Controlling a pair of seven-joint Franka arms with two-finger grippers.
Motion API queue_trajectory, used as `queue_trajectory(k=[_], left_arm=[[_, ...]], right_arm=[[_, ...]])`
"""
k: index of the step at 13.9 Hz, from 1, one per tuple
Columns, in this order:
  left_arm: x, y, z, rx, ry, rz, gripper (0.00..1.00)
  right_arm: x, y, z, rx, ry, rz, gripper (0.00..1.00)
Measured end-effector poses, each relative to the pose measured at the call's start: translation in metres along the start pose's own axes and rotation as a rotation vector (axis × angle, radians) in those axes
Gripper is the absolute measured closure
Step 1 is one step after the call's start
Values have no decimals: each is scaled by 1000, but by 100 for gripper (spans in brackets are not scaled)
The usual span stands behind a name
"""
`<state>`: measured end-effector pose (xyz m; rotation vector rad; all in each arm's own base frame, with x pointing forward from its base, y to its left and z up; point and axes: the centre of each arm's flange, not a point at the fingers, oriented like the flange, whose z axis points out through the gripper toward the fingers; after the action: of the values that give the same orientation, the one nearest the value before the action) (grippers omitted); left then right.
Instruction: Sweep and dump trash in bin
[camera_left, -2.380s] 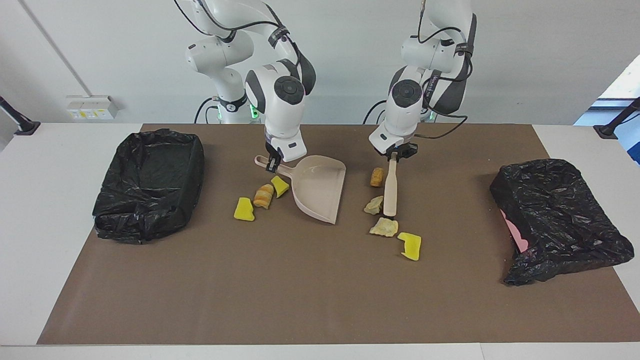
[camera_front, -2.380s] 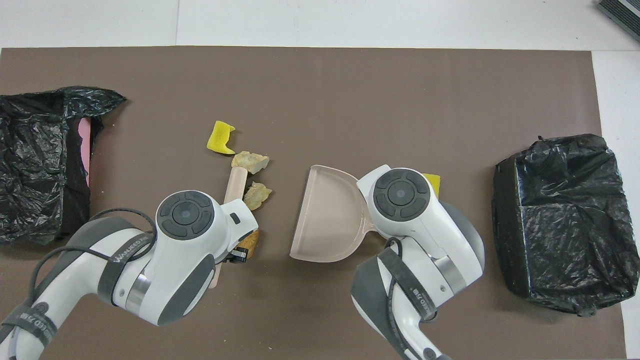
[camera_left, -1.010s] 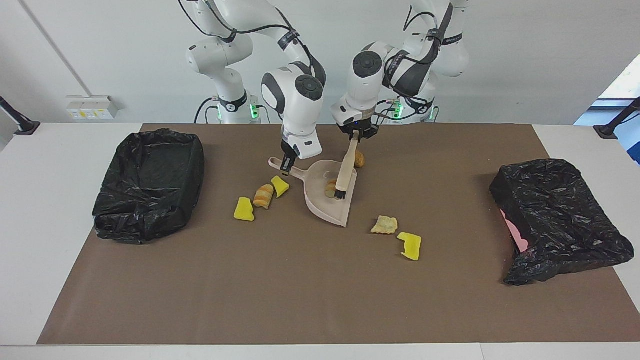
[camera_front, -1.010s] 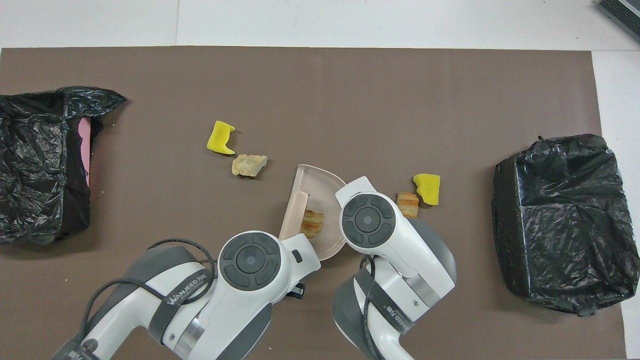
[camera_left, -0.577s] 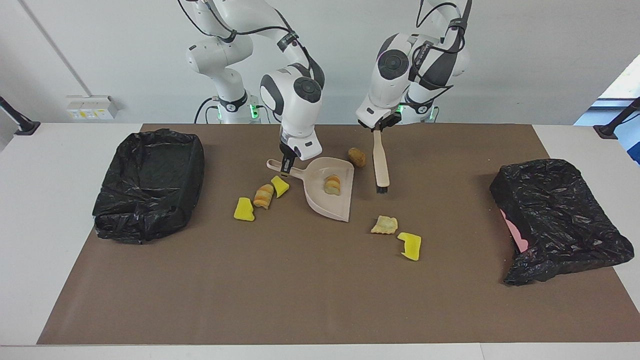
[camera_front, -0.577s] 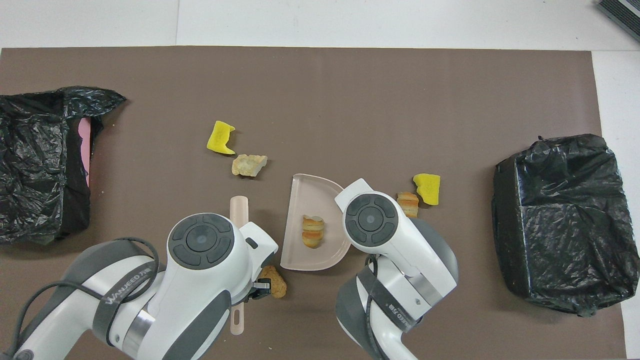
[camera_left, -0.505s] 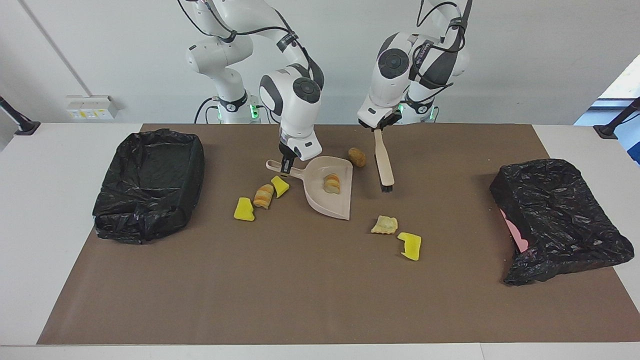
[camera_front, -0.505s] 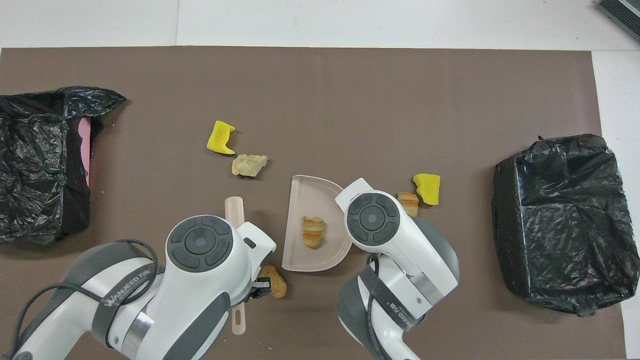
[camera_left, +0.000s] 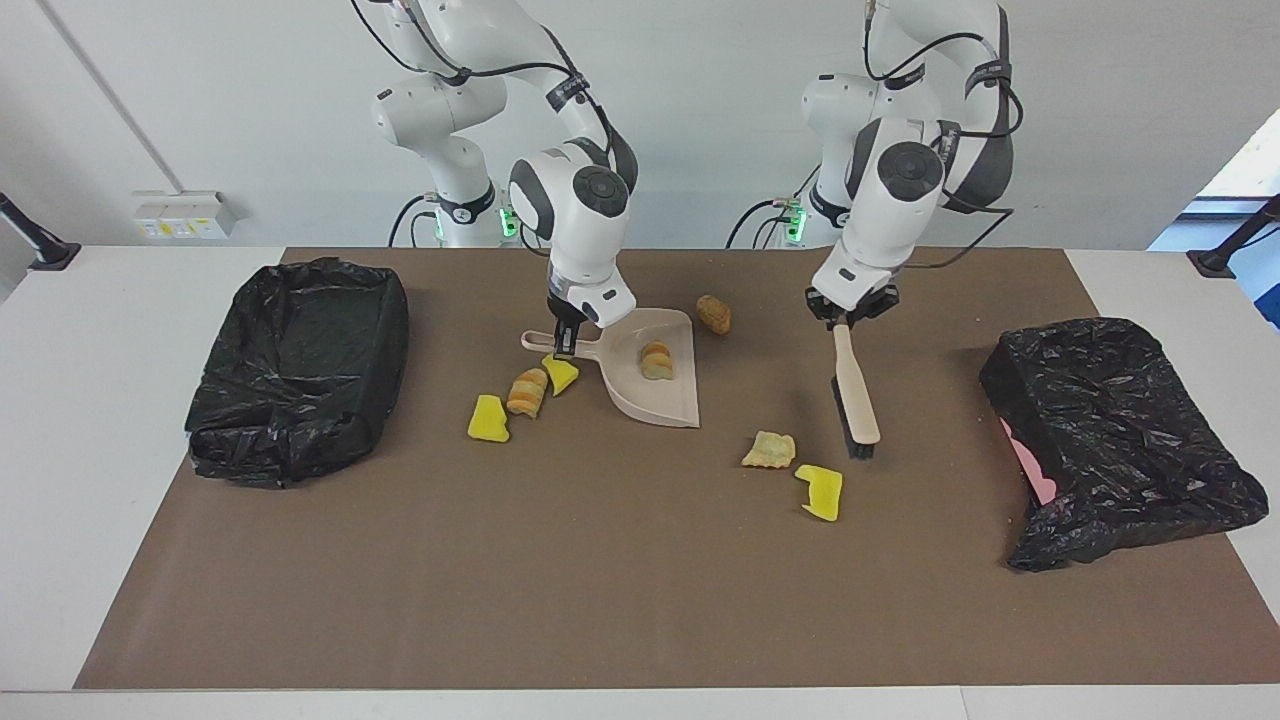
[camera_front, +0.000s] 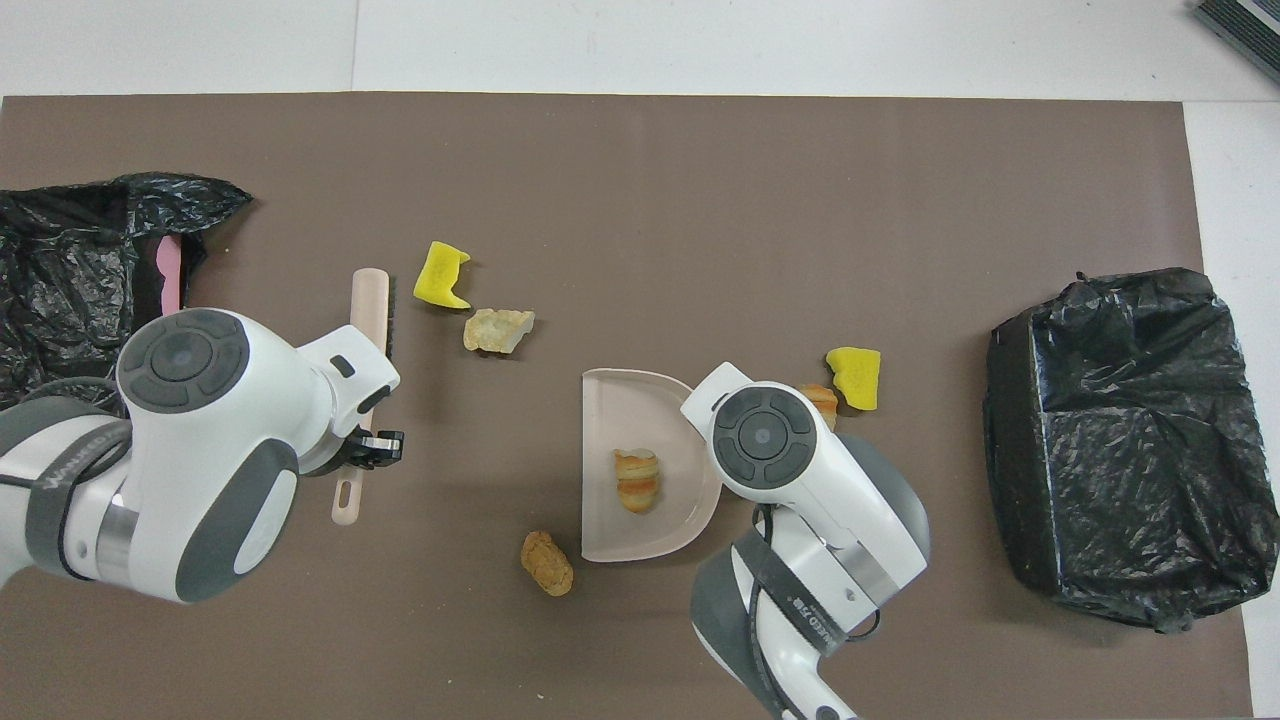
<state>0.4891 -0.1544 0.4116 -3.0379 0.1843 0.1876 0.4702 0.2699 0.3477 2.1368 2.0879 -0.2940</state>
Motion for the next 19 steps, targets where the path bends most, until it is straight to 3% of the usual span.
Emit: queue_trajectory(k=[5, 9, 14, 19], left_arm=[[88, -27, 2, 53, 52, 125, 74], [131, -31, 21, 86, 52, 249, 74], [124, -20, 44, 84, -36, 359, 74], [90, 19, 53, 68, -98, 427, 74]], right_arm=[[-2, 0, 2, -12, 9, -2, 68], [-3, 1, 3, -12, 10, 2, 68], [-5, 0, 5, -9, 8, 24, 68], [-5, -1, 5, -9, 9, 29, 68]])
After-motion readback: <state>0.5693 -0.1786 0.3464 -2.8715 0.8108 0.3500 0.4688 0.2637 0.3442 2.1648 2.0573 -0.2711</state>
